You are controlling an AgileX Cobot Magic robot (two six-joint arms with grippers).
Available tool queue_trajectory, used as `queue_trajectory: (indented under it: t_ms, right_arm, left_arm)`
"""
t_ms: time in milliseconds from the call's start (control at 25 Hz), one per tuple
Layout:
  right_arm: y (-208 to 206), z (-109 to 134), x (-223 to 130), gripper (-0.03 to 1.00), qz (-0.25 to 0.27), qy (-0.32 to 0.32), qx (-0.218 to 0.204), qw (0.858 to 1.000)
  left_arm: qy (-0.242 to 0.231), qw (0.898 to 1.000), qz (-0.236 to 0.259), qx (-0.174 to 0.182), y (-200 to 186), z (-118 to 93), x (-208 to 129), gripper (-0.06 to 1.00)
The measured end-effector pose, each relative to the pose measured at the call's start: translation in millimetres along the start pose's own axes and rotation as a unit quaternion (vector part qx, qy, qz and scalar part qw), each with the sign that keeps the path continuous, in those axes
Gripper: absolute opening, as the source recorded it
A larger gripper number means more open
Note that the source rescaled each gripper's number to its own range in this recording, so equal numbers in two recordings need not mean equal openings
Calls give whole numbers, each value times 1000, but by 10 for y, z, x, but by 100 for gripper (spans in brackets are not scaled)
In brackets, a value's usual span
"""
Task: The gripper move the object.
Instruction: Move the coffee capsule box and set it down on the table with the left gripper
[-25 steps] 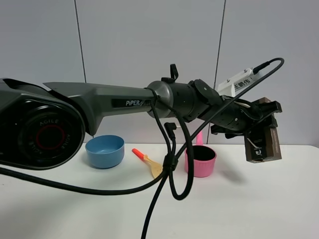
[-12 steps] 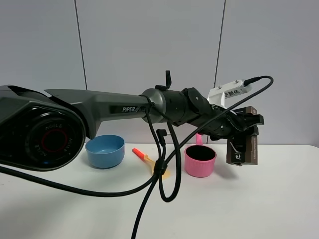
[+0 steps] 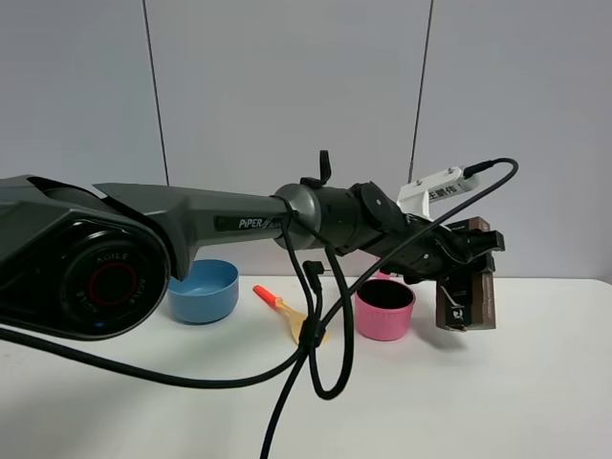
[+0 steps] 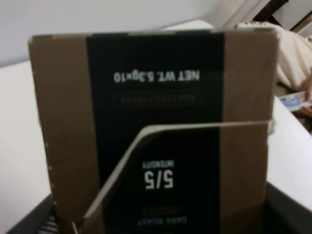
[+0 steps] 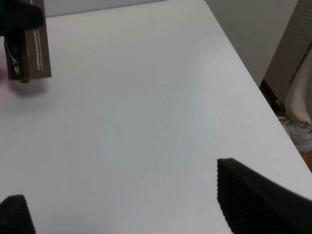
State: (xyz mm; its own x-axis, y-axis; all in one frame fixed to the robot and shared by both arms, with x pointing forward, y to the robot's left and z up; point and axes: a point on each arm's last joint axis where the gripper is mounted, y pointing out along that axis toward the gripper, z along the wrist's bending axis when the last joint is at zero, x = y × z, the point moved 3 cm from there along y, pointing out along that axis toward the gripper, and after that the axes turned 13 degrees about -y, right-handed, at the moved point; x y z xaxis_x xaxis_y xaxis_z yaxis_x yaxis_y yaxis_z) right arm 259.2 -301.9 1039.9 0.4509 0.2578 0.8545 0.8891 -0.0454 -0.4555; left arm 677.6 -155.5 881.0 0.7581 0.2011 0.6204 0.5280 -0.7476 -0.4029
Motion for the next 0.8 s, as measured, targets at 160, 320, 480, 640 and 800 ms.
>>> queue_trajectory:
  t_ms: [160, 320, 480, 640, 800]
  right_arm:
    - [0, 0, 0, 100, 0, 0, 0, 1000]
    - [0, 0, 0, 100, 0, 0, 0, 1000]
    - [0, 0, 0, 100, 0, 0, 0, 1000]
    - [0, 0, 0, 100, 0, 0, 0, 1000]
    - [0, 0, 0, 100, 0, 0, 0, 1000]
  left_arm:
    - [-1, 1000, 1, 2, 16, 29, -25, 0]
    - [-2, 1000, 1, 6, 39, 71, -55, 0]
    - [-2, 1000, -2, 7, 45, 83, -55, 0]
    - [4, 1000, -5, 7, 47, 87, -51, 0]
    - [15, 1000, -5, 9, 47, 91, -50, 0]
